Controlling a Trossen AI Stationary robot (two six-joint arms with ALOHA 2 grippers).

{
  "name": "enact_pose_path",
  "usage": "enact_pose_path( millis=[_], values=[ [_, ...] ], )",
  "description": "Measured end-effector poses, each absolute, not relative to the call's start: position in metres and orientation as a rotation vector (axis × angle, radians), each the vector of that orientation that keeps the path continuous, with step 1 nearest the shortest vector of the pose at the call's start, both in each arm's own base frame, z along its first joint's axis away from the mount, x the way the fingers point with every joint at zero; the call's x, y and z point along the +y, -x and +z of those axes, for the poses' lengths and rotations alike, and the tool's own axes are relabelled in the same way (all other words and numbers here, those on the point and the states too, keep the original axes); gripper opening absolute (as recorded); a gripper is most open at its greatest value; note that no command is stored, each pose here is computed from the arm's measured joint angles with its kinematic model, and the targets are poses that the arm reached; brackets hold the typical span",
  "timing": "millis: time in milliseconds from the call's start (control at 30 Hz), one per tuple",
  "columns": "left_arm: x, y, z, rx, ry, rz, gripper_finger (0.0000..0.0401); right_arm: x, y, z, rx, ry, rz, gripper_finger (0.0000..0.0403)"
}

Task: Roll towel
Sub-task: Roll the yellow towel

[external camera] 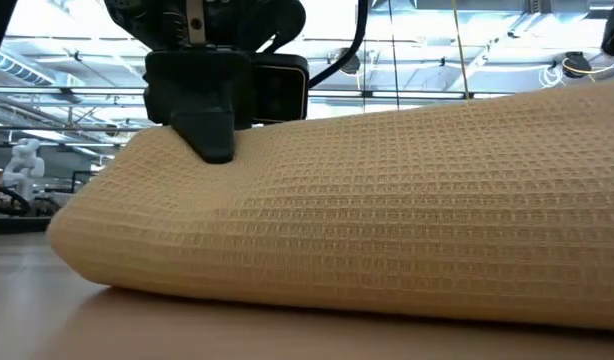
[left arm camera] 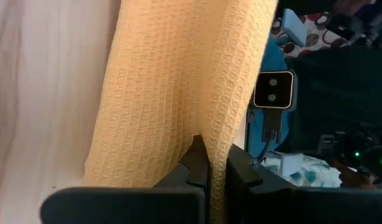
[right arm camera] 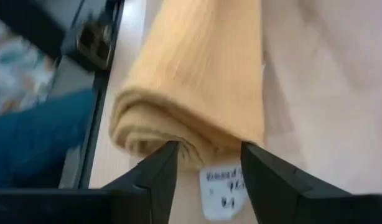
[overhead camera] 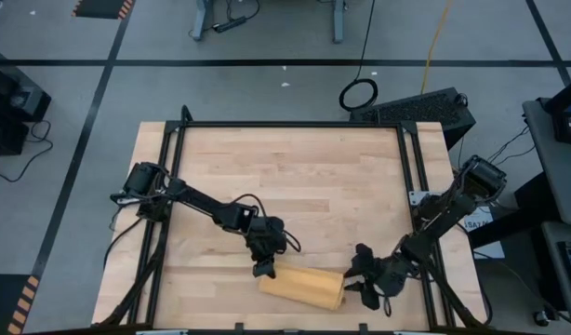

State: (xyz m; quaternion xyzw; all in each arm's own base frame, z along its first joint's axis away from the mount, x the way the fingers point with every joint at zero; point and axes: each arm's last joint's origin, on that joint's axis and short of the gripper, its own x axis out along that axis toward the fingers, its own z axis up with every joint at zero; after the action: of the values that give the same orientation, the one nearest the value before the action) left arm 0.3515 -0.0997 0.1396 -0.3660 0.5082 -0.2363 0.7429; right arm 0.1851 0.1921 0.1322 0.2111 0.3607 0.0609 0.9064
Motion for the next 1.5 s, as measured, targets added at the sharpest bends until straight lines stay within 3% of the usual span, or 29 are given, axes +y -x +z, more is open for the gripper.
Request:
enact_pose_path(
  millis=[267, 400, 733, 867, 1033, 1500],
  values=[
    [-0.100, -0.352, 0.140, 1.117, 0.817, -0.508, 0.0018, 0.211, -0.163, 0.136, 0.633, -0.444, 0.092, 0.0193],
    [-0.100, -0.352, 0.140, 1.117, 0.819, -0.513, 0.0018, 0.219, -0.153, 0.136, 0.625, -0.423, 0.124, 0.0235],
    [-0.100, -0.352, 0.140, 1.118, 0.826, -0.513, 0.0018, 0.224, -0.156, 0.148, 0.343, -0.342, 0.006, 0.0367],
    [-0.099, -0.352, 0.141, 1.119, 0.832, -0.516, 0.0018, 0.226, -0.165, 0.148, 0.299, -0.326, -0.013, 0.0390],
    [-0.099, -0.352, 0.141, 1.124, 0.843, -0.521, 0.0018, 0.226, -0.177, 0.139, 0.289, -0.323, -0.086, 0.0336],
    [-0.099, -0.353, 0.141, 1.120, 0.852, -0.518, 0.0021, 0.231, -0.196, 0.114, 0.369, -0.341, -0.124, 0.0022]
  ],
)
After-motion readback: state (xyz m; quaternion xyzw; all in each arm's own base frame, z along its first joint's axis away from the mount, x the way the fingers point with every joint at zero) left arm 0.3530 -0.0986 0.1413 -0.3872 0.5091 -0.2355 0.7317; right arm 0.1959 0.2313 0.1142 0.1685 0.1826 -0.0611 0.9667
